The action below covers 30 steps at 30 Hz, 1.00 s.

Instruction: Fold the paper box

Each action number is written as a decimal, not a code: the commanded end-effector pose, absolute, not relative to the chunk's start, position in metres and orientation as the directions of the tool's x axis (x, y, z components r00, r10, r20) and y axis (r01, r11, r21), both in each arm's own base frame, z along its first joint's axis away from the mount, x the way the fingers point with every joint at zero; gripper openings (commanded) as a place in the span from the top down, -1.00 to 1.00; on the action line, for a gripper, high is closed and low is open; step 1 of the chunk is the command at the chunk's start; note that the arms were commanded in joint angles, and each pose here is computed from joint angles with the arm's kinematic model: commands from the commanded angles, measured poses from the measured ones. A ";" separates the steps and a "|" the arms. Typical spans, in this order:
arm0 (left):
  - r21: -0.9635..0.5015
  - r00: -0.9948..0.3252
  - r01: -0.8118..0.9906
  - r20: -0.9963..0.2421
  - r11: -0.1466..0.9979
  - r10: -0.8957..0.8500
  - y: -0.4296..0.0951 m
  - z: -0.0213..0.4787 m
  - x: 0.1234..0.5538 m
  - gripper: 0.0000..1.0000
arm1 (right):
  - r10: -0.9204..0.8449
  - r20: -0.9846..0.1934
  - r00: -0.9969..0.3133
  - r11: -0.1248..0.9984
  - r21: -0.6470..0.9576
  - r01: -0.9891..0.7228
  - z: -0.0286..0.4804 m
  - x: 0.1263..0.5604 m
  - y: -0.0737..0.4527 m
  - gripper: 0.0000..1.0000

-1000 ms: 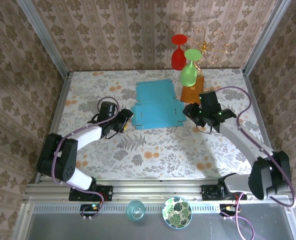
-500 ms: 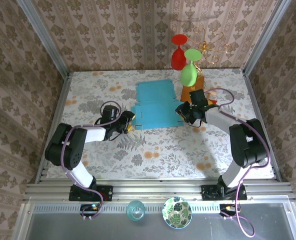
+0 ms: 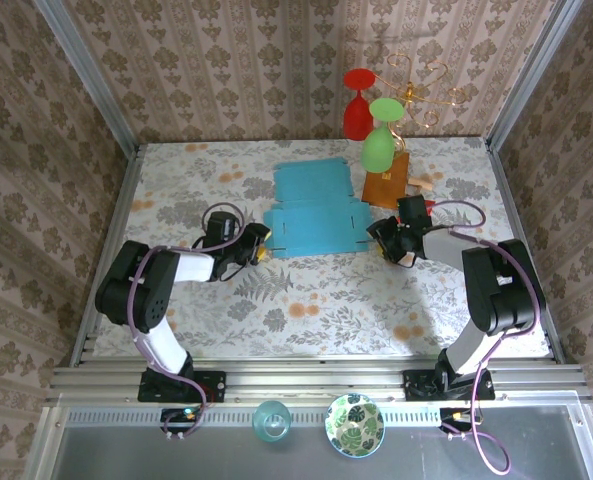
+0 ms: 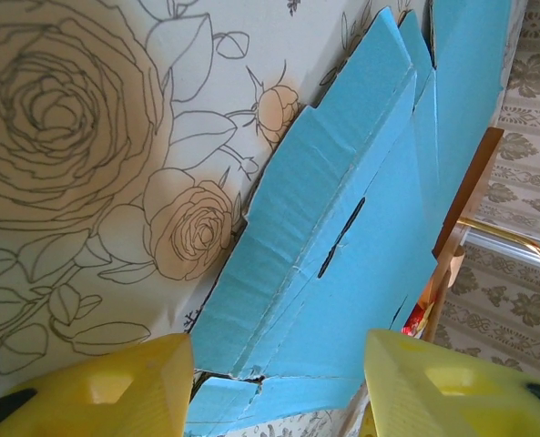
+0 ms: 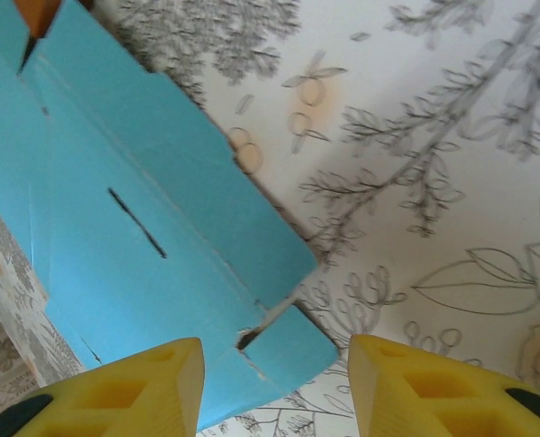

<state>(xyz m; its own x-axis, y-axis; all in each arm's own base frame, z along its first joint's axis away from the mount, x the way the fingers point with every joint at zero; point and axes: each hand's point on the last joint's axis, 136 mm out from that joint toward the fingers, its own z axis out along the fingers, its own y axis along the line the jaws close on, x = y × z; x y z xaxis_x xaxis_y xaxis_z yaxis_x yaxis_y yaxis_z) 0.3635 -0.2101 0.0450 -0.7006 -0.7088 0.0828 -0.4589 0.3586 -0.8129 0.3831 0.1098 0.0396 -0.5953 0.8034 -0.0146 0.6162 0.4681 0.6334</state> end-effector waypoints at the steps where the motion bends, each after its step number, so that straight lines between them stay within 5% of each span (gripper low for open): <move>1: -0.801 -0.698 -0.482 0.107 0.354 -0.708 -0.210 0.041 0.355 -0.06 | 0.834 0.016 -0.551 0.401 0.668 0.627 0.042 0.386 0.104 0.04; 11: -0.732 -0.699 -0.534 0.099 0.424 -0.708 -0.194 0.062 0.332 -0.05 | 0.862 0.088 -0.499 0.293 0.716 0.634 0.036 0.407 0.110 0.09; 18: -0.743 -0.749 -0.436 -0.012 0.507 -0.662 -0.189 0.098 0.377 -0.01 | 0.874 0.131 -0.468 0.246 0.712 0.658 0.031 0.406 0.119 0.09; 30: -0.716 -0.832 -0.374 -0.021 0.590 -0.554 -0.220 0.060 0.425 0.16 | 0.886 0.152 -0.438 0.217 0.700 0.680 0.019 0.407 0.122 0.11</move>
<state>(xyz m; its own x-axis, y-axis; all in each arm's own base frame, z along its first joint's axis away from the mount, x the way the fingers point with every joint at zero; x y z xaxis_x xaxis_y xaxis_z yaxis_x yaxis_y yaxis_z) 0.4294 -0.2122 0.0642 -0.7920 -0.6102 -0.0182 -0.4053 0.5478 -0.7319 0.4078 0.1238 0.0316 -0.4695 0.8725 0.1353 0.6529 0.2400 0.7185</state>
